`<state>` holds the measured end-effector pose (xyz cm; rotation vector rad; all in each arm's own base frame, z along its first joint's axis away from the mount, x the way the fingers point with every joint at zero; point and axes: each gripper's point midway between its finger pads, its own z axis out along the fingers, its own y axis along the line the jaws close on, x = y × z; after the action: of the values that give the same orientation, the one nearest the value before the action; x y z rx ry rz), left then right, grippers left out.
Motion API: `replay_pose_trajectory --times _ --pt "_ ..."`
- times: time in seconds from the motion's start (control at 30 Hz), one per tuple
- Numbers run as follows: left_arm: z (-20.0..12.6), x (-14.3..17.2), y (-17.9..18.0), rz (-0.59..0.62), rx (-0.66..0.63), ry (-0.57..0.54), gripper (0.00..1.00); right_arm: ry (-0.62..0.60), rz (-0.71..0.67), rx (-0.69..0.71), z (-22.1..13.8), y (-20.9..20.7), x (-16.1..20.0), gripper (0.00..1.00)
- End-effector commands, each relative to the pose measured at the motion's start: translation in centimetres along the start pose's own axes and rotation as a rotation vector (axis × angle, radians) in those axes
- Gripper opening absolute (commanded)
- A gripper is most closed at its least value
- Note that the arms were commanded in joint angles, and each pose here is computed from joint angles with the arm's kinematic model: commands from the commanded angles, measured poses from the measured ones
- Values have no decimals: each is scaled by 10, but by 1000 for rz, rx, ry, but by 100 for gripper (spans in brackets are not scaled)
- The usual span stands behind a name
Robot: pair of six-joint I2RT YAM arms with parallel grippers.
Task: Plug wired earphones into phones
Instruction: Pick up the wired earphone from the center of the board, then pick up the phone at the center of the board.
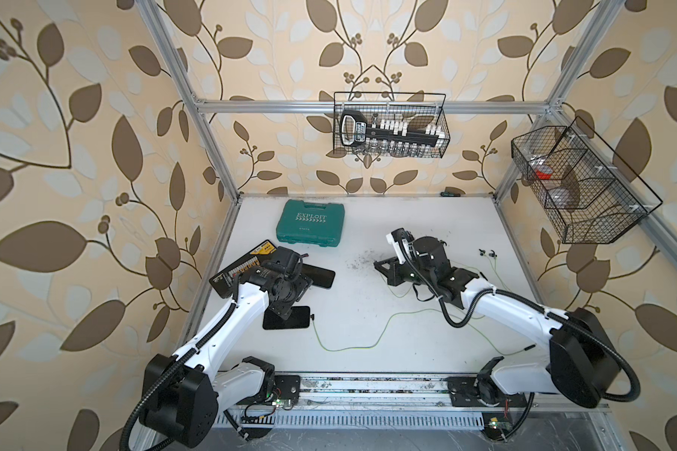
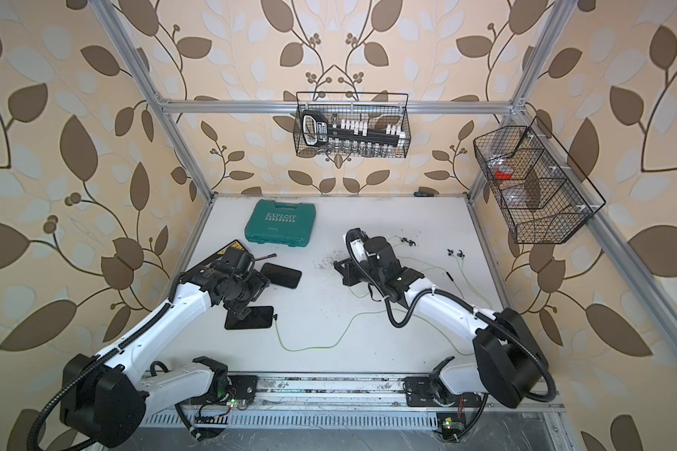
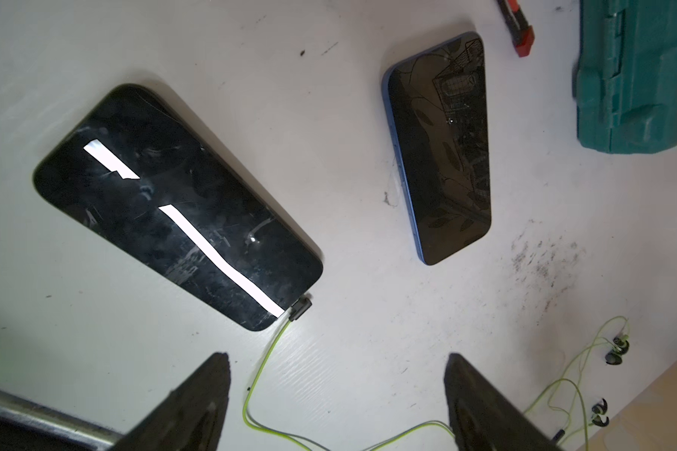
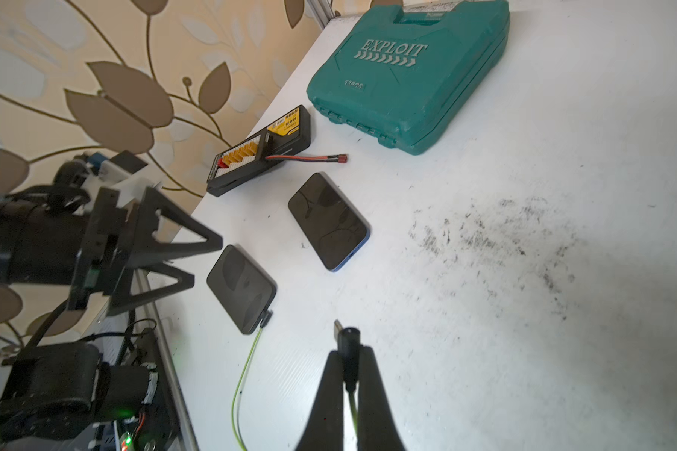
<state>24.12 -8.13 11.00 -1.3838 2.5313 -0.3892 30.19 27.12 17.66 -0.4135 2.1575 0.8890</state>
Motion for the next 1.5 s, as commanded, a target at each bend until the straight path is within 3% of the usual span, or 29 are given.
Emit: replay_pose_trajectory --times 0.0,0.23,0.57,0.97,1.47 --pt "-4 -13 -7 -49 -63 -87 86 -35 -51 3 -10 -2 16 0" --pt "24 -16 -28 -88 -169 -84 89 -140 -56 -33 -13 -2 32 0" --pt "49 -17 -46 -71 -353 -85 95 -230 -130 82 -25 -15 42 0" --pt "72 -13 -53 -140 -405 -74 99 -212 -142 76 -21 -11 48 0" --pt "105 -11 -76 -237 -325 -62 99 -193 -158 68 -17 -5 52 0"
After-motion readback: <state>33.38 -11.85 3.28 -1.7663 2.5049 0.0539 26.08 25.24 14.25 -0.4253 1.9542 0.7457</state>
